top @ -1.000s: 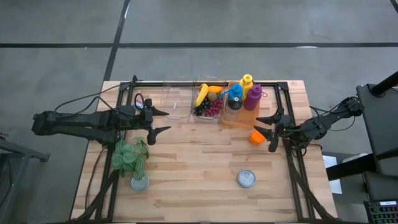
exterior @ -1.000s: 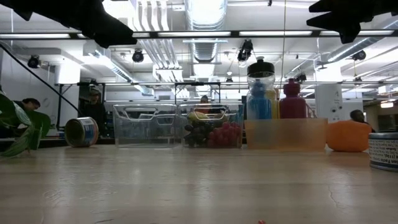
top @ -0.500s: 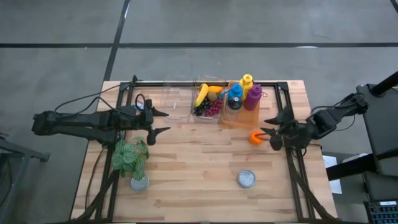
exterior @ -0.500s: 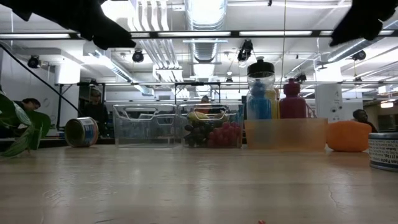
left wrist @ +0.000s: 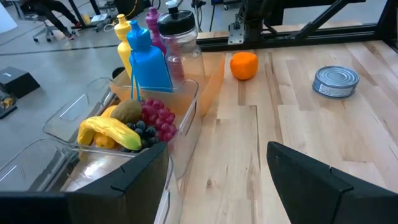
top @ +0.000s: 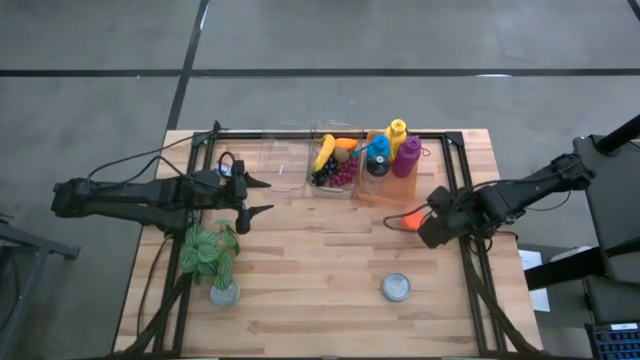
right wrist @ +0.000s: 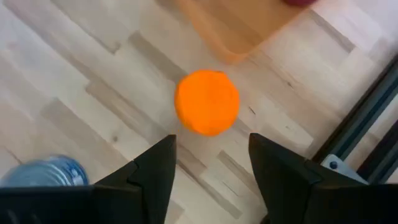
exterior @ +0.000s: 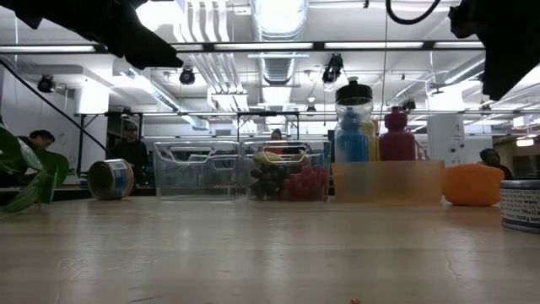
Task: Pick & Place Food Item
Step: Put the orange into the right transparent bin
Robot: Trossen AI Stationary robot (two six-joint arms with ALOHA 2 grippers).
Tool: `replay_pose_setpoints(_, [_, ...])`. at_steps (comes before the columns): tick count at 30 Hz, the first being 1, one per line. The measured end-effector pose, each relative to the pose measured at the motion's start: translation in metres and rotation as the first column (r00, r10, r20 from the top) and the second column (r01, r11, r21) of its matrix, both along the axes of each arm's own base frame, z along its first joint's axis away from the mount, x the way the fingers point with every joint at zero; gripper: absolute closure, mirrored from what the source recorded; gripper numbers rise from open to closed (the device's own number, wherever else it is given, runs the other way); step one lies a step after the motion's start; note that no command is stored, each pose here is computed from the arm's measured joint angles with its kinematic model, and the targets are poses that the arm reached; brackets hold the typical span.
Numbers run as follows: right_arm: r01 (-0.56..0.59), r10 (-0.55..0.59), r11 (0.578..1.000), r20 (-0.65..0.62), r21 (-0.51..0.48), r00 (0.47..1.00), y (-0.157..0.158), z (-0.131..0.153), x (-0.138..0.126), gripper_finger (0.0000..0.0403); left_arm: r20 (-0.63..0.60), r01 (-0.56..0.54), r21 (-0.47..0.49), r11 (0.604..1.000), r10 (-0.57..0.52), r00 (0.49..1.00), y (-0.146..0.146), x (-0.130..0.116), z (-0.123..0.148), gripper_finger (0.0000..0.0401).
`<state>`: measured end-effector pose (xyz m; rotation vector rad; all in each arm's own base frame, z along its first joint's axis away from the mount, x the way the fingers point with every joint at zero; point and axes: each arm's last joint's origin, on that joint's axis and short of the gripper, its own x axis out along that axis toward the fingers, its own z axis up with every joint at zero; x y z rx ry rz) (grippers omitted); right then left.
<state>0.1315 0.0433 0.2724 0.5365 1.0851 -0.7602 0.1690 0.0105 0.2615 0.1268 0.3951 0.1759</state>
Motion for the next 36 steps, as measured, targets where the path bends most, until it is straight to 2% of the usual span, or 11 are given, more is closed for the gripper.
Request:
replay_pose_setpoints(3, [0.026, -0.026, 1.0, 0.028, 0.015, 0.999, -0.003, 0.001, 0.002, 0.0169, 0.0, 0.0, 0.0, 1.0, 0.0, 1.0, 0.0, 0.0, 0.0, 0.0124])
replay_pose_setpoints(9, [0.059, -0.059, 0.998, 0.001, 0.004, 0.998, -0.01, -0.007, 0.006, 0.008, -0.007, 0.0, -0.001, 1.0, 0.0, 1.0, 0.0, 0.0, -0.001, 0.0124])
replay_pose_setpoints(13, [0.051, -0.05, 0.999, -0.039, 0.017, 0.998, -0.014, -0.02, 0.011, 0.0045, -0.009, -0.001, -0.002, 1.0, 0.001, 1.0, 0.0, 0.0, -0.001, 0.0124])
replay_pose_setpoints(24, [0.058, -0.057, 0.997, -0.037, 0.041, 0.998, -0.032, -0.049, 0.021, 0.0039, -0.036, -0.001, -0.003, 1.0, 0.001, 0.999, 0.0, -0.001, -0.003, 0.0124])
replay_pose_setpoints(36, [0.064, -0.063, 0.994, -0.015, 0.085, 0.998, -0.049, -0.094, 0.02, 0.0039, -0.053, 0.0, -0.001, 1.0, 0.0, 0.999, 0.0, -0.002, -0.005, 0.0124])
